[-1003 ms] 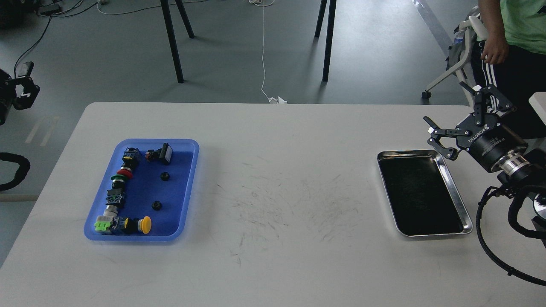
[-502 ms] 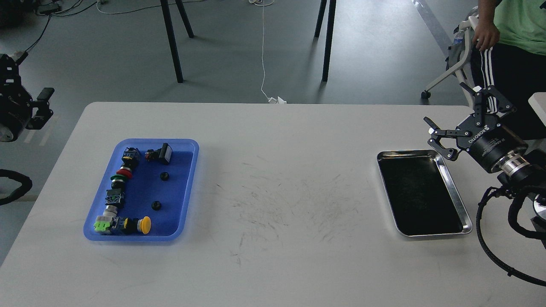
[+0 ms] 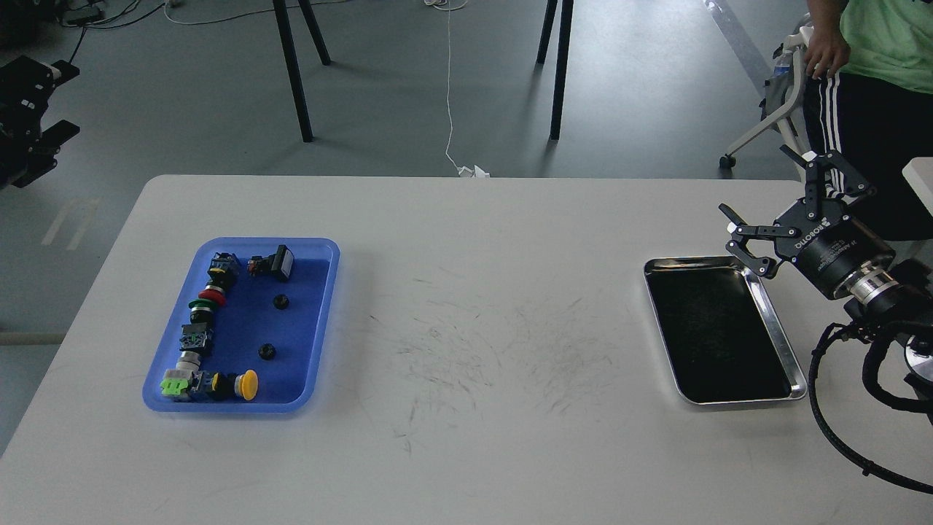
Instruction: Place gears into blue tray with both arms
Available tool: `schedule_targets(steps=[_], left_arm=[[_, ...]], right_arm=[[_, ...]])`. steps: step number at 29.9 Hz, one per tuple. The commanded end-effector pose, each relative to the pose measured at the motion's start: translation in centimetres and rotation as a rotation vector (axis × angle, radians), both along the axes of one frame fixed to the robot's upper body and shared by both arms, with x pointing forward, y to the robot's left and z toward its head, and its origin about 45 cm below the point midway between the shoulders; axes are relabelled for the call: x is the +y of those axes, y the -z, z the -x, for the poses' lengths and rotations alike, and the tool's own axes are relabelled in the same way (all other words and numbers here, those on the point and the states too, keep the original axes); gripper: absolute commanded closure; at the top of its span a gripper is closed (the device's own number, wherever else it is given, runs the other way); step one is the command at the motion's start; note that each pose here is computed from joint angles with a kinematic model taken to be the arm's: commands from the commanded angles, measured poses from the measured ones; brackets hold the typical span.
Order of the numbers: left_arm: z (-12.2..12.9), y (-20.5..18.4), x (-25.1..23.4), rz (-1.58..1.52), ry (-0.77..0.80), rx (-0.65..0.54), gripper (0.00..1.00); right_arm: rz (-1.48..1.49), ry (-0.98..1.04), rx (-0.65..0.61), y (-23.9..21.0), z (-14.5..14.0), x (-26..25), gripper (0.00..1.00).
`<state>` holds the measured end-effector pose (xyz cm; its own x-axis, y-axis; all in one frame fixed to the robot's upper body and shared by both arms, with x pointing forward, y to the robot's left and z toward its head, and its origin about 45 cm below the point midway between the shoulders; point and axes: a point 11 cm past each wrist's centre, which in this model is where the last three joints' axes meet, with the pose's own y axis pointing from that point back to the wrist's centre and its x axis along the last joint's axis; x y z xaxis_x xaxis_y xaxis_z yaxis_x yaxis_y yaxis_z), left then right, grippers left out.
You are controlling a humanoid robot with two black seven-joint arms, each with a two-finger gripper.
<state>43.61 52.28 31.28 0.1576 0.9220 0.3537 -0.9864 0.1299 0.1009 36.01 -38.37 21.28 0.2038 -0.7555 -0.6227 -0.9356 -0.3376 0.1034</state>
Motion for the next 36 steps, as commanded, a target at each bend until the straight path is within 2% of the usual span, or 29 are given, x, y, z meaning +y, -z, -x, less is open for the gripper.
schedule_targets(steps=[1, 4, 9, 15, 20, 24, 29, 32, 36], left_arm=[[0.0, 0.2, 0.2, 0.091, -0.037, -0.036, 0.02], [0.2, 0.7, 0.5, 0.129, -0.056, -0.044, 0.02], [0.0, 3.9, -1.7, 0.16, -0.025, 0.01, 0.02], [1.2, 8.2, -3.5, -0.025, 0.089, 0.199, 0.02], [0.5, 5.6, -4.2, -0.224, 0.204, 0.228, 0.02], [-0.3, 3.5, -7.4, -0.369, 0.363, 0.224, 0.02], [0.2, 2.6, -10.3, -0.459, 0.505, 0.217, 0.02], [0.0, 0.0, -13.0, -0.492, 0.592, 0.153, 0.02], [-0.4, -2.2, -13.9, -0.478, 0.599, 0.089, 0.02]], right_arm=[[-0.001, 0.0, 0.005, 0.2, 0.1, 0.0, 0.02], [0.001, 0.0, 0.005, 0.2, 0.1, 0.0, 0.02], [0.003, -0.006, 0.001, 0.1, 0.2, 0.1, 0.02], [0.01, 0.006, 0.002, 0.0, 0.3, -0.4, 0.02], [0.009, 0.006, 0.01, 0.4, 0.6, -0.5, 0.02], [0.008, 0.005, 0.014, 0.5, 0.6, -0.4, 0.02], [0.006, 0.002, 0.019, 0.8, 0.6, -0.2, 0.02], [0.01, 0.003, 0.021, 0.8, 0.6, -0.3, 0.02], [0.015, -0.001, 0.023, 0.9, 0.7, -0.3, 0.02]])
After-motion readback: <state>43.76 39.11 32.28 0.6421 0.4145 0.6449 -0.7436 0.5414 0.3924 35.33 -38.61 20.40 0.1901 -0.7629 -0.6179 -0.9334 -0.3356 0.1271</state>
